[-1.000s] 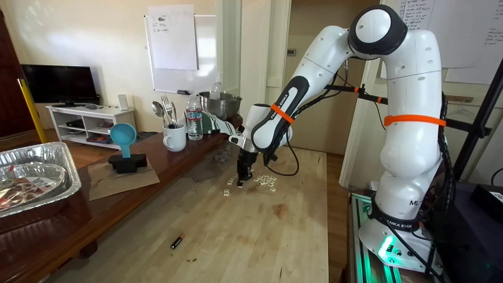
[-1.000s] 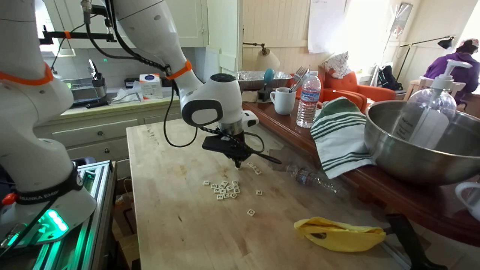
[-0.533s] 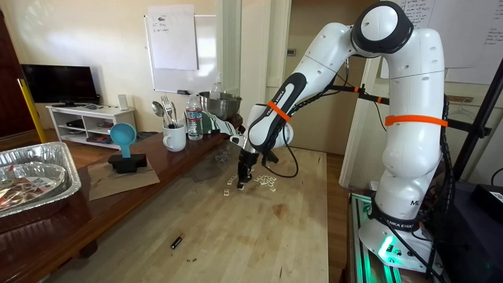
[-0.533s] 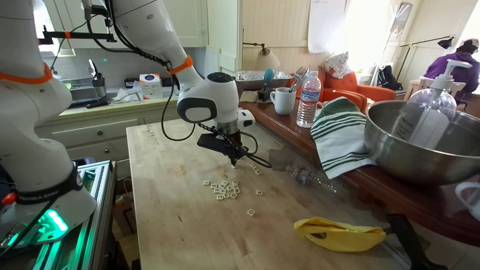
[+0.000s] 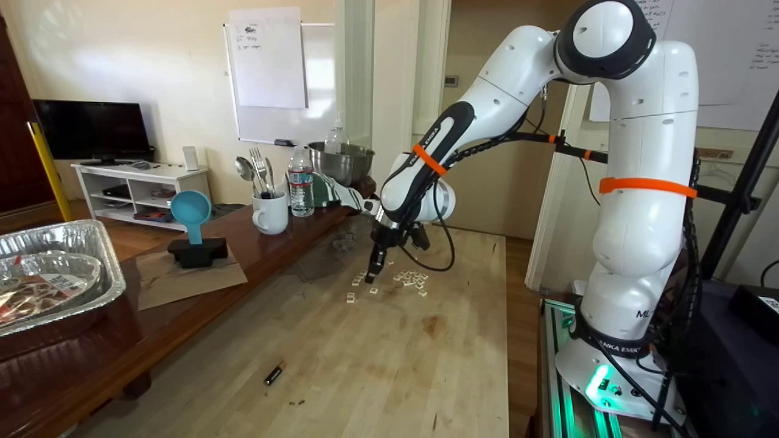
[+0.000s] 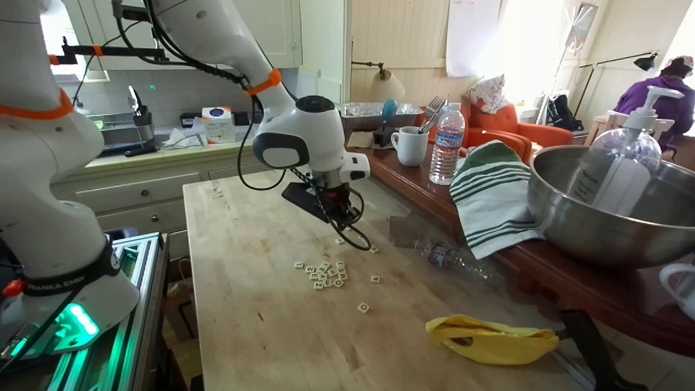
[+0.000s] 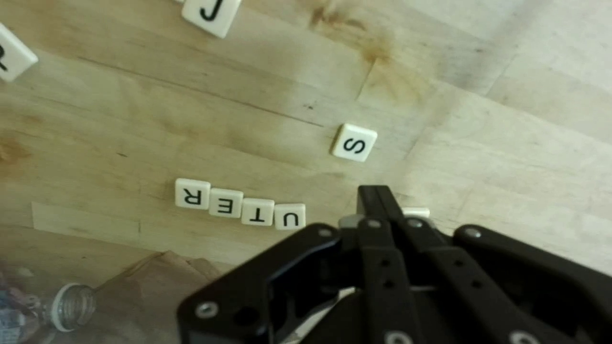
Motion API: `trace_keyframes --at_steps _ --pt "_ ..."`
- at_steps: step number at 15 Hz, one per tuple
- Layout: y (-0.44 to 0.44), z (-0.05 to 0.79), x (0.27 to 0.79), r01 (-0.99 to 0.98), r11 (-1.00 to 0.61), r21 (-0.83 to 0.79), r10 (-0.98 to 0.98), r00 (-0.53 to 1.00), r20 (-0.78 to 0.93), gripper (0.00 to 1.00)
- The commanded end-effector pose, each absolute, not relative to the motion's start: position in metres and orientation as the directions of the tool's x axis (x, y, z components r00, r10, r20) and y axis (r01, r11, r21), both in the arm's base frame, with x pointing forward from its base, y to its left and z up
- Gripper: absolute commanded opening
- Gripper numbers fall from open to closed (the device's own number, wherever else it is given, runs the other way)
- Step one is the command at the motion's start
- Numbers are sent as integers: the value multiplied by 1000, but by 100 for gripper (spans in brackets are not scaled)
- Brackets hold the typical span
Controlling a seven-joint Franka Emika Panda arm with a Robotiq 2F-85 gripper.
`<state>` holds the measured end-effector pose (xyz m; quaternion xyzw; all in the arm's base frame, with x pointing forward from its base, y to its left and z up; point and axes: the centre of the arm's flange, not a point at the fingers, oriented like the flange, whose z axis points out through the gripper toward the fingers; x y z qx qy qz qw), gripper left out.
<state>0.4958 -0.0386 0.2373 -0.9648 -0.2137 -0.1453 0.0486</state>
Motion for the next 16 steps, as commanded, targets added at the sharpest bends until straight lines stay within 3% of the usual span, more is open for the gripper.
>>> trace_keyframes --at_steps 1,16 --pt "-40 241 485 286 -957 -50 264 928 264 0" --pt "-36 229 484 -108 -983 -148 -138 967 212 0"
